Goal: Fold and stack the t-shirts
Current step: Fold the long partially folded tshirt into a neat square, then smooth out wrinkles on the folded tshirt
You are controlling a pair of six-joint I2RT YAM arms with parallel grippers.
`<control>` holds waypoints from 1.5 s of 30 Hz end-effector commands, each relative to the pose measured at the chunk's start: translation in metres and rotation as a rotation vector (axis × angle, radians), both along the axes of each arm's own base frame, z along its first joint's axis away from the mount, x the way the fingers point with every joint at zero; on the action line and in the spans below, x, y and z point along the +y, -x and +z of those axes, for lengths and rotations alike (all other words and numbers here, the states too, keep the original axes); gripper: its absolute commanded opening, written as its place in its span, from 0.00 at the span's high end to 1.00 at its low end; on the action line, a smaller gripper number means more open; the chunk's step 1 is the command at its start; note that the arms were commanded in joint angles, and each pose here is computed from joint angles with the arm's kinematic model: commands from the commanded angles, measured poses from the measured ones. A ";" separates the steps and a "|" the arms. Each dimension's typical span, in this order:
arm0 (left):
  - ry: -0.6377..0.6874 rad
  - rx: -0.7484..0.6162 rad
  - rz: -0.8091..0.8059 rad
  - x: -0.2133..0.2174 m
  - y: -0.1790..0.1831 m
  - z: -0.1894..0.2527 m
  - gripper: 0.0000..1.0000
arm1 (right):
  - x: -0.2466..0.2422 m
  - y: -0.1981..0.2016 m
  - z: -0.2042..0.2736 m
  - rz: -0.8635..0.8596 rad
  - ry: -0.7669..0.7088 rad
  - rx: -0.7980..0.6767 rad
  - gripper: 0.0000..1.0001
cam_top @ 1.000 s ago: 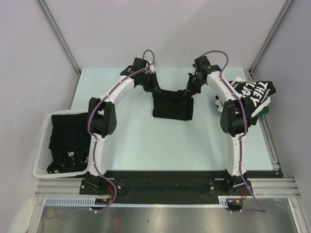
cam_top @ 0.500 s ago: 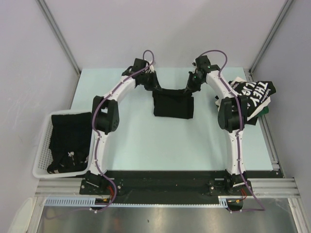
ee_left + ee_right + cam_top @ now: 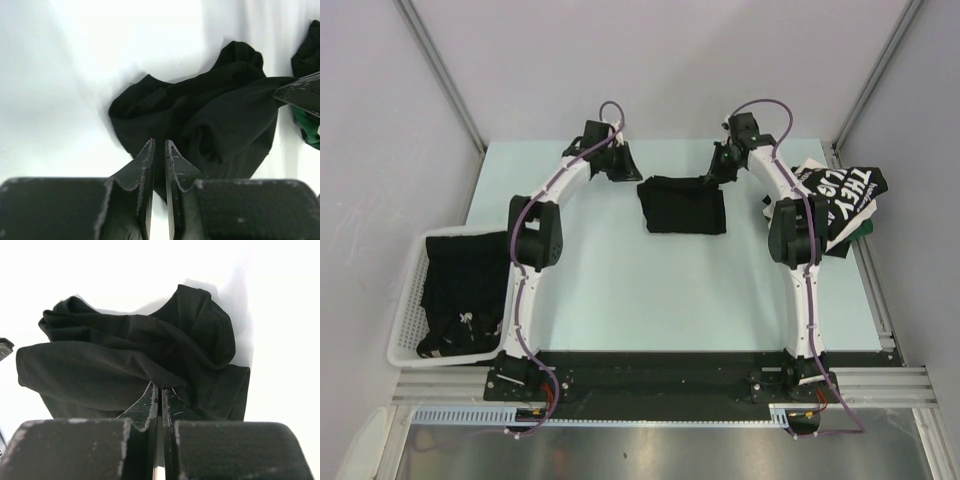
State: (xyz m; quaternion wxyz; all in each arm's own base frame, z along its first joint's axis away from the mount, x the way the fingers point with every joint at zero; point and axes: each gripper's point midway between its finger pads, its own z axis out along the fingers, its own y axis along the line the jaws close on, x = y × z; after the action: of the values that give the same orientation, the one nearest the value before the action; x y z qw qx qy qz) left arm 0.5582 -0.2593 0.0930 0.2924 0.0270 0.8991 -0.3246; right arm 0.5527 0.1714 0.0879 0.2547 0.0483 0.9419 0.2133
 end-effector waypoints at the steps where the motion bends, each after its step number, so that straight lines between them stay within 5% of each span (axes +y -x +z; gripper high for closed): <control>1: 0.021 -0.063 0.015 0.000 -0.017 0.013 0.82 | 0.005 -0.030 0.028 0.005 -0.039 -0.130 1.00; 7: 0.039 -0.050 0.008 -0.003 -0.013 0.011 0.82 | 0.015 -0.038 0.015 0.009 -0.090 -0.116 1.00; 14: 0.026 -0.042 0.004 0.002 0.004 0.013 0.83 | 0.016 -0.049 0.025 -0.008 -0.087 -0.164 0.56; 23: -0.001 -0.084 -0.055 -0.007 0.032 0.047 0.82 | -0.003 -0.054 0.105 -0.062 -0.070 -0.321 0.43; 33: -0.083 -0.079 -0.062 0.015 0.067 0.066 0.81 | 0.006 -0.009 0.155 -0.005 -0.122 -0.329 0.58; 42: -0.121 -0.014 -0.057 0.037 0.119 0.062 0.73 | 0.043 0.016 0.106 0.083 -0.166 -0.195 0.90; 43: -0.123 -0.007 -0.055 0.039 0.124 0.063 0.68 | 0.048 0.016 0.095 0.092 -0.166 -0.175 0.92; 44: -0.127 -0.008 -0.049 0.042 0.130 0.068 0.04 | 0.050 0.016 0.091 0.096 -0.166 -0.171 0.92; 45: -0.140 0.001 -0.037 0.046 0.135 0.068 0.01 | 0.052 0.014 0.090 0.103 -0.168 -0.173 0.94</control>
State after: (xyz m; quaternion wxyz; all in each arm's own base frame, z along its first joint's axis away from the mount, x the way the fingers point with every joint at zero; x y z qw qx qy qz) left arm 0.4378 -0.2259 0.1220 0.2500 0.0609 0.9262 -0.2755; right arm 0.5399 0.2086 0.1924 0.3363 0.0162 0.8957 0.2905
